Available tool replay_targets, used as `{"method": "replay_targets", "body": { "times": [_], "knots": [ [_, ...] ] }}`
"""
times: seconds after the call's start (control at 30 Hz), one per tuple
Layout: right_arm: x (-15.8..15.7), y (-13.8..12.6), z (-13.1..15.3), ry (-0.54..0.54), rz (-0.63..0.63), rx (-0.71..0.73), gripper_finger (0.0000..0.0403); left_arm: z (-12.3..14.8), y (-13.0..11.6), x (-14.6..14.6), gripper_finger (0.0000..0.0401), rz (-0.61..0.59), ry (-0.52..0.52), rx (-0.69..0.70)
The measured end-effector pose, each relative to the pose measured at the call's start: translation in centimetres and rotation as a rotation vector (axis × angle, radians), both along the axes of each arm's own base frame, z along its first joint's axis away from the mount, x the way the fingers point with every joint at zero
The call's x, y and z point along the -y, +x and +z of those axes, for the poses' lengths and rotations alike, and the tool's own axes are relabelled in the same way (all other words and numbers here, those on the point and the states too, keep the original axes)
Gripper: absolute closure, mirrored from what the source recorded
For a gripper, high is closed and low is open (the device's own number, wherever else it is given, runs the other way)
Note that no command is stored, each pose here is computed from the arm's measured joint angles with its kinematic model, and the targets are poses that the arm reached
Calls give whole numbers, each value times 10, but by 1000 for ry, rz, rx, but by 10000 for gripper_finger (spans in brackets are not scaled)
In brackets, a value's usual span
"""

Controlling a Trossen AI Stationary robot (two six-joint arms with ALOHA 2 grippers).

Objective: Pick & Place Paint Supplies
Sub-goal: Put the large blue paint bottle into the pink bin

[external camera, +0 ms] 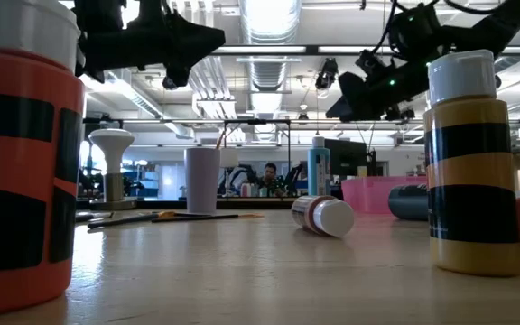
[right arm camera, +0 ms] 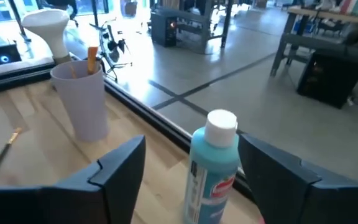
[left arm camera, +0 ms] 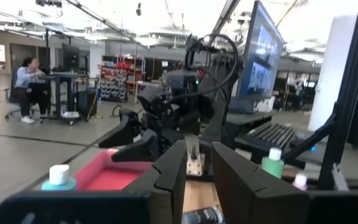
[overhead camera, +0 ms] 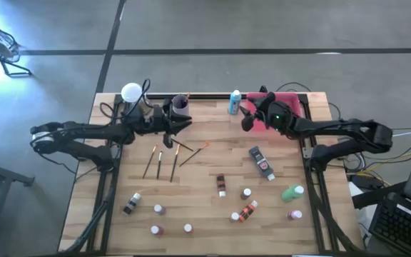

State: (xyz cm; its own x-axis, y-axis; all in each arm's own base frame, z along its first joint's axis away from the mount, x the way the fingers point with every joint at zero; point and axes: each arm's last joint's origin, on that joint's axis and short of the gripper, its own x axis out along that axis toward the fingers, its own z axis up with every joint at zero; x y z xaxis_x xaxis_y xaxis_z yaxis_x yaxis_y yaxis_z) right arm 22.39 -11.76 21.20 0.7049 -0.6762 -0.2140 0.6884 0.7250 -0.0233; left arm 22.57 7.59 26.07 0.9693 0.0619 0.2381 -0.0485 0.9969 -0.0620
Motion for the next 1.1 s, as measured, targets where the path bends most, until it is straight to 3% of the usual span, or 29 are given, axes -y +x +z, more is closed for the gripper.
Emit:
{"method": "replay_targets", "body": {
  "times": [0.17, 0.73, 1.1],
  "knots": [
    [9, 12, -9, -29, -8, -23, 123, -3, 1, 0, 321, 17, 61, -33],
    [38, 17, -33, 18, -104, 14, 88, -4, 1, 0, 321, 16, 58, -45],
    [51, 28, -42, -9, -122, 62, 104, -3, 1, 0, 321, 17, 59, -44]
  ]
}}
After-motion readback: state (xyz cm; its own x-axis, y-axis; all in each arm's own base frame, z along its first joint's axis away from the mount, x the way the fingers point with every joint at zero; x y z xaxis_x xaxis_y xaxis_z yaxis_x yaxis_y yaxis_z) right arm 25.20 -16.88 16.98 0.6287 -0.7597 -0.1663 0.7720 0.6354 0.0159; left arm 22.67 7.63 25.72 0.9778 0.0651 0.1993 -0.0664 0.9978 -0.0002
